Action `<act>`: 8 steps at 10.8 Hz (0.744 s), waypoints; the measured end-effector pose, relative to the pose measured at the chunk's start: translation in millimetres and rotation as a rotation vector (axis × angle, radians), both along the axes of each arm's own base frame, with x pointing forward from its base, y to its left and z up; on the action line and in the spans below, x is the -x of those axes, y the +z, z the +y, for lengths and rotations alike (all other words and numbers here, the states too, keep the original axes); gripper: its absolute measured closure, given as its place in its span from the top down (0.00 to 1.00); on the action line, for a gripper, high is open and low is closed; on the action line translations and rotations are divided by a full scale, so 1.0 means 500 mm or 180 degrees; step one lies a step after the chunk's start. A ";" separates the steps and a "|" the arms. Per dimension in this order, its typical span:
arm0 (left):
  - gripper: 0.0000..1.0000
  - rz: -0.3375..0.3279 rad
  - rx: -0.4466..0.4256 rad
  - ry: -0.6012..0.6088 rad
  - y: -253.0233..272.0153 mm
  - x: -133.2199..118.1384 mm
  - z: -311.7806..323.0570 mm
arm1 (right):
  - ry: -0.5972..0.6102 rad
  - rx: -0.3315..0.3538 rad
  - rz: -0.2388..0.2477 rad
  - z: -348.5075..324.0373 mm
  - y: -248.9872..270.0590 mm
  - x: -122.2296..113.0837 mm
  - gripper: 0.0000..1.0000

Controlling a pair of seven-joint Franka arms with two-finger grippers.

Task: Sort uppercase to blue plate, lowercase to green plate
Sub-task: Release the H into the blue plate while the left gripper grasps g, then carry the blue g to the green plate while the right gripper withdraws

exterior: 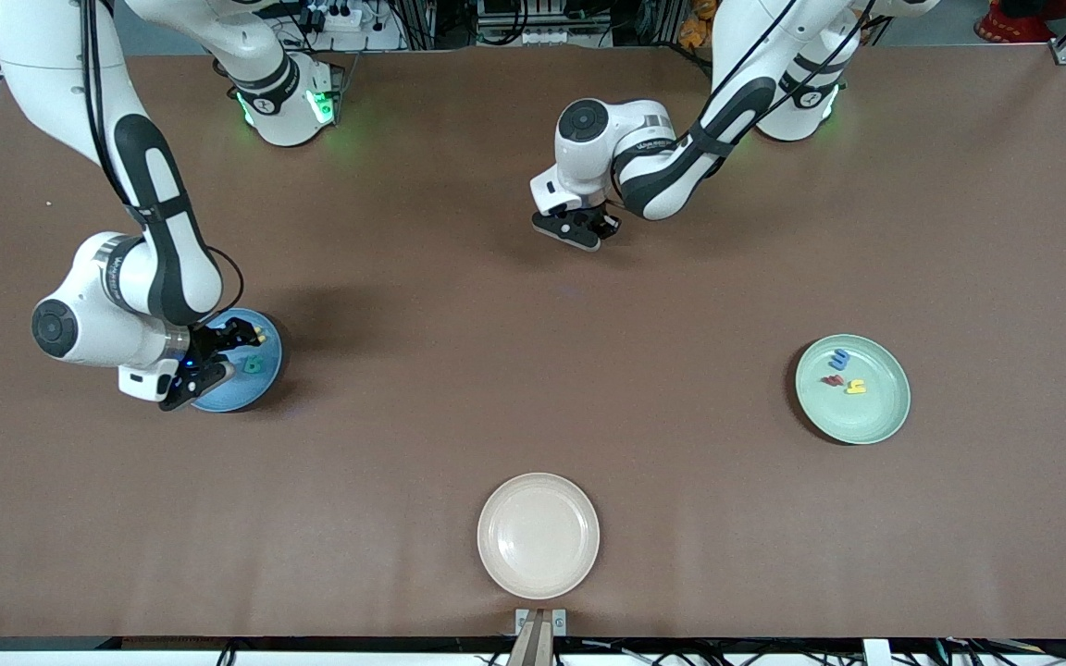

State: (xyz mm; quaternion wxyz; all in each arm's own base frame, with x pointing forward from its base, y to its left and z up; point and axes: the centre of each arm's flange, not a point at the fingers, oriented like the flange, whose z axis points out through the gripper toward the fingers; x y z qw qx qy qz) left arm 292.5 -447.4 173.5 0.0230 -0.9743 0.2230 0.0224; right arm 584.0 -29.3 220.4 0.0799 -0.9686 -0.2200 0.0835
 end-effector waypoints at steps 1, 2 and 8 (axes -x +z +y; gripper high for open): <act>0.29 -0.0029 0.0000 0.0046 0.002 -0.018 0.006 | -0.0120 0.0113 -0.0018 0.001 0.025 -0.013 0.70; 0.29 -0.0086 0.0009 0.0118 0.009 -0.049 0.016 | -0.0281 0.0202 0.0013 0.005 0.056 -0.024 0.70; 0.29 -0.0661 0.0267 0.0729 0.184 -0.273 0.103 | -0.0928 0.0414 -0.0163 0.025 0.290 -0.096 0.88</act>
